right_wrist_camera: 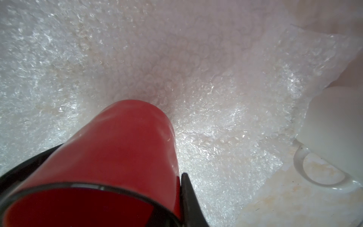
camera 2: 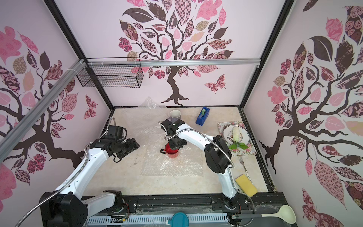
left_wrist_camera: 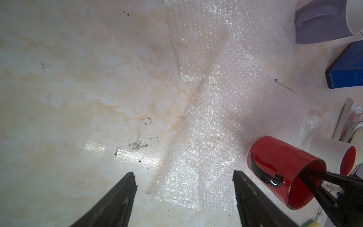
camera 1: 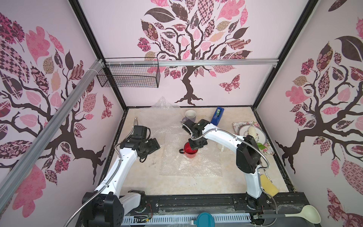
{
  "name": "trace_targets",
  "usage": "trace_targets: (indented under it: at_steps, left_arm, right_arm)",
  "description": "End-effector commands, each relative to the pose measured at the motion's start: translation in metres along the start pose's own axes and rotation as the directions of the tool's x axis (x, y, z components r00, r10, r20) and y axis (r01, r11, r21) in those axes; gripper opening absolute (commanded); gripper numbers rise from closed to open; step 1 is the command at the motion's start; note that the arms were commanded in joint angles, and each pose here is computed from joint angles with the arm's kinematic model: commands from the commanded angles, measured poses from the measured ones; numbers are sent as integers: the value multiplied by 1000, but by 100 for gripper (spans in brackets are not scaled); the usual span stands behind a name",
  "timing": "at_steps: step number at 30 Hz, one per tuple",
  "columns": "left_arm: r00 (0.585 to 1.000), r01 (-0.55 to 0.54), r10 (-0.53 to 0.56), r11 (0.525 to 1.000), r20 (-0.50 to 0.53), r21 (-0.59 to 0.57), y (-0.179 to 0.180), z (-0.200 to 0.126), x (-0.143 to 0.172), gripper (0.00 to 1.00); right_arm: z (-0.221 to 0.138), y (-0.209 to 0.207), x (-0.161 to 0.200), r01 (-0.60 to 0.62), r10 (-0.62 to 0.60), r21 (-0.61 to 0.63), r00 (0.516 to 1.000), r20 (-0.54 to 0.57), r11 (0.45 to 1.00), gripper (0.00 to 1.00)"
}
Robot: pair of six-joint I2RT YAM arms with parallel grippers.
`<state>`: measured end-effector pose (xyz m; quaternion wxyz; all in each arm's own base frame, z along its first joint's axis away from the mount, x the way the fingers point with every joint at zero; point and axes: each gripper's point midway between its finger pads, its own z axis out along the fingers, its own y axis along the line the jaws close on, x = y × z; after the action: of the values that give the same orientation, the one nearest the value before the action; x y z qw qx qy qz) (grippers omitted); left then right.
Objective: Wrap mugs in bubble wrap
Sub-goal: Place the mug on the bubble wrap.
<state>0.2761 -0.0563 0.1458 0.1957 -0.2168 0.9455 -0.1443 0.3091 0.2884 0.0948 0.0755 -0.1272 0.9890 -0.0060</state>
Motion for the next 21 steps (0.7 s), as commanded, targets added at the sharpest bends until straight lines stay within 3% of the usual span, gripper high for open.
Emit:
trace_targets:
  at_steps: [1, 9, 10, 12, 13, 15, 19, 21]
  left_arm:
    - [1000, -9, 9, 1000, 2, -8, 4, 8, 1, 80]
    - [1000, -7, 7, 1000, 6, -4, 3, 9, 1, 80]
    - [1000, -7, 8, 1000, 6, -4, 3, 10, 1, 80]
    - [1000, -2, 2, 1000, 7, -2, 3, 10, 0, 80]
    - [1000, -2, 2, 1000, 8, 3, 2, 8, 0, 81]
    - [1000, -4, 4, 1000, 9, 18, -2, 4, -1, 81]
    - [1000, 4, -6, 998, 25, 68, -19, -10, -10, 81]
    - [999, -17, 12, 994, 42, 105, -34, -16, -16, 81]
  right_arm:
    - [4, 7, -5, -10, 10, 5, 1000, 5, 1000, 0]
    - [26, 5, 7, -1, 1, 36, 1000, -18, 999, 0]
    - [28, 5, 9, -1, 2, 36, 1000, -17, 999, 4]
    - [30, 4, 11, -5, 6, 33, 1000, -21, 999, 21]
    - [27, 5, 11, -9, 9, 26, 1000, -18, 1000, 36]
    - [12, 6, 6, -30, 30, 11, 999, 11, 999, 52]
    - [-62, -5, -4, -107, 114, -66, 985, 126, 992, 73]
    - [-91, -31, 14, -171, 185, -102, 972, 143, 980, 80]
